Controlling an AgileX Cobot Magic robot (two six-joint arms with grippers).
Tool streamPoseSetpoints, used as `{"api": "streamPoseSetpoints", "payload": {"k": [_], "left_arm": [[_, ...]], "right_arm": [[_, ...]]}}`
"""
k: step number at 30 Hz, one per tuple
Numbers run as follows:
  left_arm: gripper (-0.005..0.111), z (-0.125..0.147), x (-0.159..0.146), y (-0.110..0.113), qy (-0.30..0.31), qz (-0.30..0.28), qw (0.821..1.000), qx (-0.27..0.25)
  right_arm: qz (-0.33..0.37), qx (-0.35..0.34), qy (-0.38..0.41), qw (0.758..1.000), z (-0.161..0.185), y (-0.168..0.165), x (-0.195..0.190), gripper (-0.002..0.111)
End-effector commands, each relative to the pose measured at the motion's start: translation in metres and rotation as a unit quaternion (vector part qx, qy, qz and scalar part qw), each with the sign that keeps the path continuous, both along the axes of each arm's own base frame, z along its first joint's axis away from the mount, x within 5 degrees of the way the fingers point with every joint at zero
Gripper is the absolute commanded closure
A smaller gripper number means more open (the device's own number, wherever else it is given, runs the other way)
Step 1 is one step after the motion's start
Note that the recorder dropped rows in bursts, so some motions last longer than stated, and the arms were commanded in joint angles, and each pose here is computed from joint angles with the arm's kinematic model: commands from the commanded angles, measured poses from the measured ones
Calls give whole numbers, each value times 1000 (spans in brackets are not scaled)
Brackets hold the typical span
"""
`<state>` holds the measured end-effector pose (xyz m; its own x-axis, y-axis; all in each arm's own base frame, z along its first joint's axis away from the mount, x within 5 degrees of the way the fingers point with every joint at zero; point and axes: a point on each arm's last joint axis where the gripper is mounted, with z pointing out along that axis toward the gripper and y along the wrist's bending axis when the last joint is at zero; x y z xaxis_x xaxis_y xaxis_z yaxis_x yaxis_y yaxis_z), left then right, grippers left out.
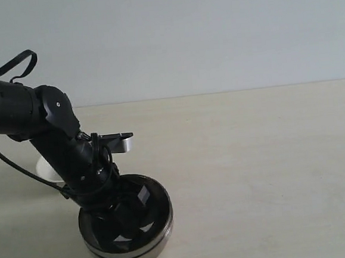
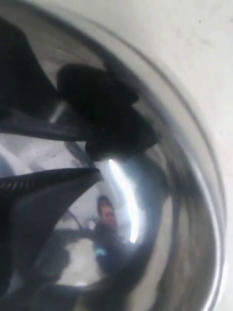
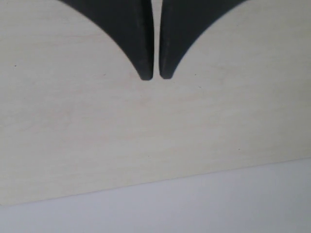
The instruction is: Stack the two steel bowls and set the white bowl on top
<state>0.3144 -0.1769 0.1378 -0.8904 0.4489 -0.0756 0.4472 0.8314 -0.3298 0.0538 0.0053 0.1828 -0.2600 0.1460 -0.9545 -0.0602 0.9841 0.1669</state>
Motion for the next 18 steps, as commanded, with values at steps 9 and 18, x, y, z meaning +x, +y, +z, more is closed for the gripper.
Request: {"api": "streamPoseSetpoints", "payload": {"k": [9,18], "left_arm": [[87,-11,2,0,-7,-11,1000,9],[87,18,3,-1,-33,-20,999,-8]], "right_arm": [[-2,-3,-8,1000,1,0,0,108],[-2,-3,-8,1000,1,0,0,108]]}}
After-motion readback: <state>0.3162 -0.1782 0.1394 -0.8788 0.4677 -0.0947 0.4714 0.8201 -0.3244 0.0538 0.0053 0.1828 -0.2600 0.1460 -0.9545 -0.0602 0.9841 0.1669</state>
